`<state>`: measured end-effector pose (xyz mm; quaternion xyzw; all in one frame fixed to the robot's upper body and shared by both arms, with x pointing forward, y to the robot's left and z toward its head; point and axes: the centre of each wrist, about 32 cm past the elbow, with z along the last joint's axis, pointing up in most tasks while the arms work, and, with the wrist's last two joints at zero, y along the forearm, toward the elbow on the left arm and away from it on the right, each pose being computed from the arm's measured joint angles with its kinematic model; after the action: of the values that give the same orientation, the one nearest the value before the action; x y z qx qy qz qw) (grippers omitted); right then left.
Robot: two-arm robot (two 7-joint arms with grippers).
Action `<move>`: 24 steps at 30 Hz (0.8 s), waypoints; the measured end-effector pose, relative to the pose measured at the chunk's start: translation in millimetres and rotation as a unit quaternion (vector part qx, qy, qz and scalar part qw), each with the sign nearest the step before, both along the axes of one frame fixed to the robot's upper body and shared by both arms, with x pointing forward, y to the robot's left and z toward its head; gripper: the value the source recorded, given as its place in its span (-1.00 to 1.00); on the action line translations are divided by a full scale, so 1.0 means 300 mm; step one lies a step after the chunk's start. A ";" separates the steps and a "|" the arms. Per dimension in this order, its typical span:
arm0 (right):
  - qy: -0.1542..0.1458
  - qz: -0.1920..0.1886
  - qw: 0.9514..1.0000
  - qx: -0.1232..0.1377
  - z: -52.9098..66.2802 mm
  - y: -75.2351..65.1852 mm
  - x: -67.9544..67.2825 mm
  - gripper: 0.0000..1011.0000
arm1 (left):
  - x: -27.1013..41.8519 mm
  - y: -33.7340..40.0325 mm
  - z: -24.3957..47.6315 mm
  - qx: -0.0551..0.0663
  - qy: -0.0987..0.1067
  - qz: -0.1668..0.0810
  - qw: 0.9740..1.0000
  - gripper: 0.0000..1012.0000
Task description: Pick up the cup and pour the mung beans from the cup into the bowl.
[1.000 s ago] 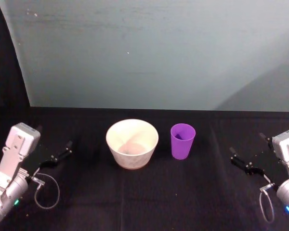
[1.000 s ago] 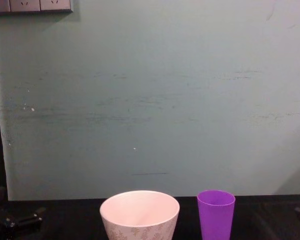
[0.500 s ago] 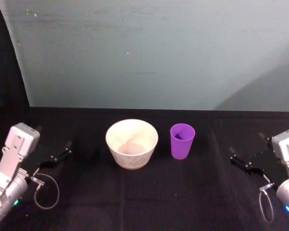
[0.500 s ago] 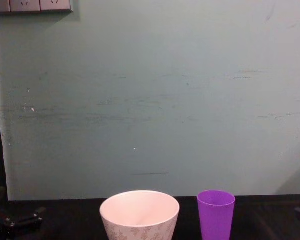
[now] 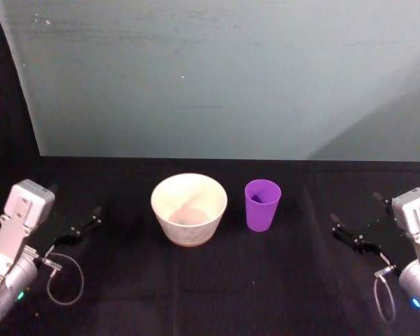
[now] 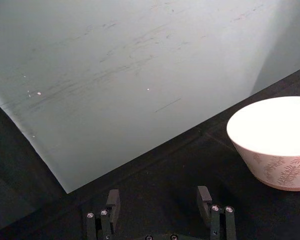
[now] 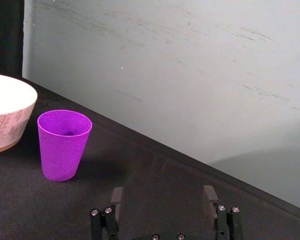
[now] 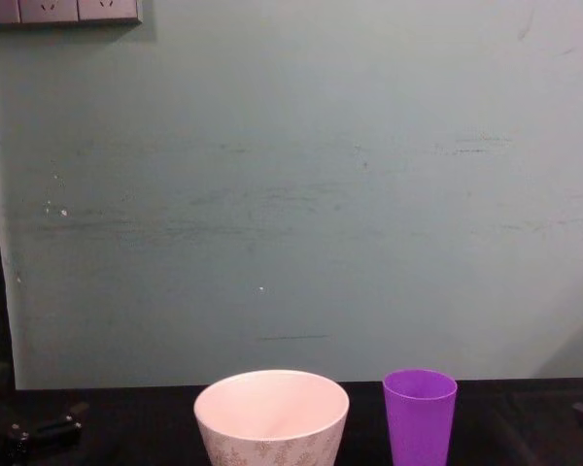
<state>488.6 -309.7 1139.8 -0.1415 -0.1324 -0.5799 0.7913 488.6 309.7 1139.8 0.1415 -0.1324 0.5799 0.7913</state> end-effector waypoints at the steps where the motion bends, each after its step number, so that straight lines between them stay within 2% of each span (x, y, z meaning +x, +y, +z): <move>1: 0.000 0.000 1.000 0.000 0.000 0.000 0.000 0.98 | 0.000 0.000 0.000 0.000 0.000 0.000 1.000 1.00; 7: 0.009 0.014 1.000 0.001 -0.007 0.030 0.012 0.98 | 0.000 0.000 0.000 0.000 0.000 0.000 1.000 1.00; 14: 0.029 0.047 0.998 0.006 -0.021 0.091 0.046 0.98 | 0.000 0.000 0.000 0.000 0.000 0.000 1.000 1.00; 19: 0.043 0.074 0.996 0.019 -0.030 0.133 0.080 0.98 | 0.000 0.000 0.000 0.000 0.000 0.000 1.000 1.00; 24: 0.059 0.103 0.992 0.044 -0.047 0.166 0.115 0.98 | 0.000 0.000 0.000 0.000 0.000 0.000 1.000 1.00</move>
<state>523.2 -259.8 1125.6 -0.1264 -0.0740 -0.4916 0.8584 488.6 309.7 1139.8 0.1415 -0.1325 0.5799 0.7913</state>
